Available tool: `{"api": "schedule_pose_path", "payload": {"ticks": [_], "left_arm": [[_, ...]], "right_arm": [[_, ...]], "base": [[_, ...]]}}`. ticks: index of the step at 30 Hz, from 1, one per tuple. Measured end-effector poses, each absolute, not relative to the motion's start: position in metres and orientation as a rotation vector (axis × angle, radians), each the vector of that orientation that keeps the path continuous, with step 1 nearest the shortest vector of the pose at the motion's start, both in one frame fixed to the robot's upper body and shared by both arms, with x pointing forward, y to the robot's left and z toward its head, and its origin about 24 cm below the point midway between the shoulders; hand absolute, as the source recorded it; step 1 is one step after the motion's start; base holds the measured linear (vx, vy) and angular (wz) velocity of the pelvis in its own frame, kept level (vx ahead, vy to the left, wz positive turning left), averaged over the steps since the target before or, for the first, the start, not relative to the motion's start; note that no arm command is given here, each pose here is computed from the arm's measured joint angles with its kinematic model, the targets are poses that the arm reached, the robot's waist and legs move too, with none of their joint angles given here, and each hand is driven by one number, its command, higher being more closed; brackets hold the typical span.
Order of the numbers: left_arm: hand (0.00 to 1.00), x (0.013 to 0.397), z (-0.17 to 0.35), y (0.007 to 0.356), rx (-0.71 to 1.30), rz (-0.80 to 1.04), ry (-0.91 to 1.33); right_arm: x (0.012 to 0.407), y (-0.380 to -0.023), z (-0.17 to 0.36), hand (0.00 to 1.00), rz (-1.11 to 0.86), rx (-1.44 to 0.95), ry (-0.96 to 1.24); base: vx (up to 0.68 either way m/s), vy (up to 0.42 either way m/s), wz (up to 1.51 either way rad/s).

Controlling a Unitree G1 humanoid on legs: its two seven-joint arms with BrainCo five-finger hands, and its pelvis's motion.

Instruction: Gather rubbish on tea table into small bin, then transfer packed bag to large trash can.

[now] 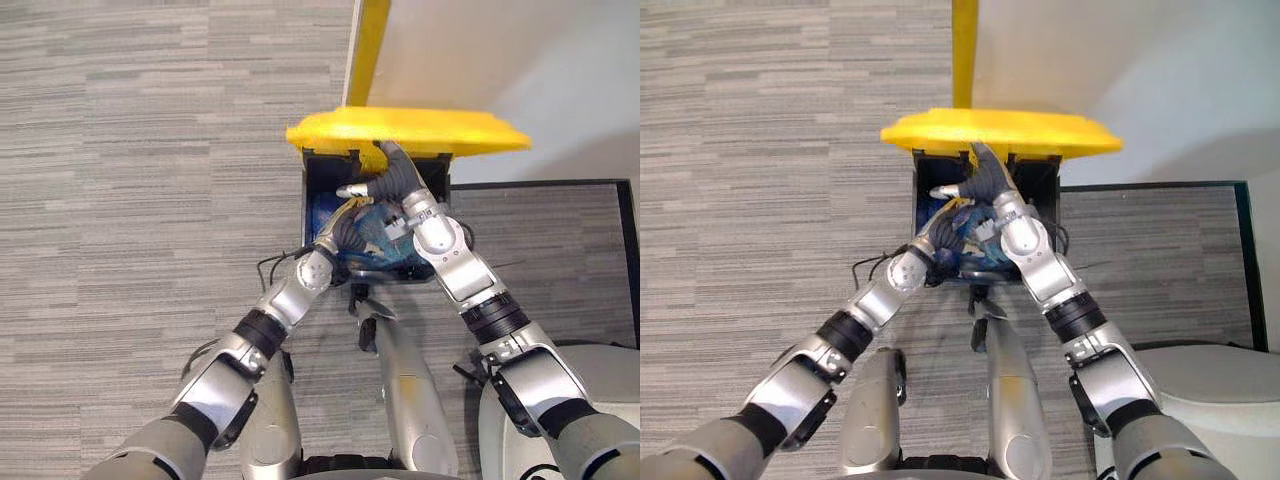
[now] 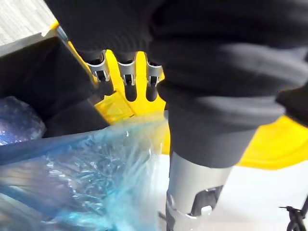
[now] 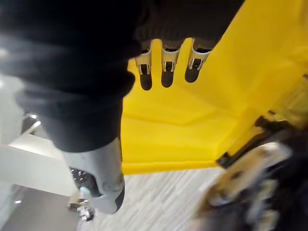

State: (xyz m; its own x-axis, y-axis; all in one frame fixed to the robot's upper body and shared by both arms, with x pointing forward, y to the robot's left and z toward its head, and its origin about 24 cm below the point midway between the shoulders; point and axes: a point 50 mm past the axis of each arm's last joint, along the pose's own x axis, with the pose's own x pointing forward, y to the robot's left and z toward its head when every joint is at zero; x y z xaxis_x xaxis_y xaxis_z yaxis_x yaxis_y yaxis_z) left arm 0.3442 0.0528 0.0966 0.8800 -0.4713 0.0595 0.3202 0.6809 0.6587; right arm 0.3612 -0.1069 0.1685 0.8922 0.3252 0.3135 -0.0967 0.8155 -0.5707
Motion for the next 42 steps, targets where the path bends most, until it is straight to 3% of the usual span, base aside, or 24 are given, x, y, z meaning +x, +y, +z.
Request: {"api": "schedule_pose_path", "payload": {"ticks": [5,8,13,19,26,35,42], "left_arm": [[0.00,0.325,0.068,0.097,0.751,-0.494,-0.171],[0.00,0.308,0.046,0.128,0.688,-0.462,-0.074],[0.00,0.268,0.008,0.187,0.442,-0.281,0.125],[0.00,0.230,-0.043,0.224,0.292,-0.083,0.359],[0.00,0.185,-0.094,0.235,0.183,0.068,0.612],[0.00,0.168,-0.110,0.233,0.170,0.107,0.706],[0.00,0.159,-0.118,0.233,0.123,0.176,0.748]], "right_arm": [[0.362,-0.138,0.128,0.00,0.218,-0.681,-0.243],[0.359,-0.147,0.110,0.00,0.217,-0.690,-0.174],[0.346,-0.167,0.078,0.00,0.212,-0.723,-0.054],[0.336,-0.185,0.059,0.00,0.169,-0.697,0.025],[0.320,-0.183,0.029,0.00,0.163,-0.641,0.108],[0.294,-0.165,-0.011,0.00,0.187,-0.527,0.222],[0.238,-0.157,-0.053,0.00,0.171,-0.391,0.356]], "base": [[-0.04,-0.003,0.09],[-0.04,0.020,0.05],[-0.02,0.013,0.10],[0.00,0.027,0.03],[-0.04,0.028,0.03],[-0.06,0.028,-0.02],[-0.18,0.065,-0.24]]}}
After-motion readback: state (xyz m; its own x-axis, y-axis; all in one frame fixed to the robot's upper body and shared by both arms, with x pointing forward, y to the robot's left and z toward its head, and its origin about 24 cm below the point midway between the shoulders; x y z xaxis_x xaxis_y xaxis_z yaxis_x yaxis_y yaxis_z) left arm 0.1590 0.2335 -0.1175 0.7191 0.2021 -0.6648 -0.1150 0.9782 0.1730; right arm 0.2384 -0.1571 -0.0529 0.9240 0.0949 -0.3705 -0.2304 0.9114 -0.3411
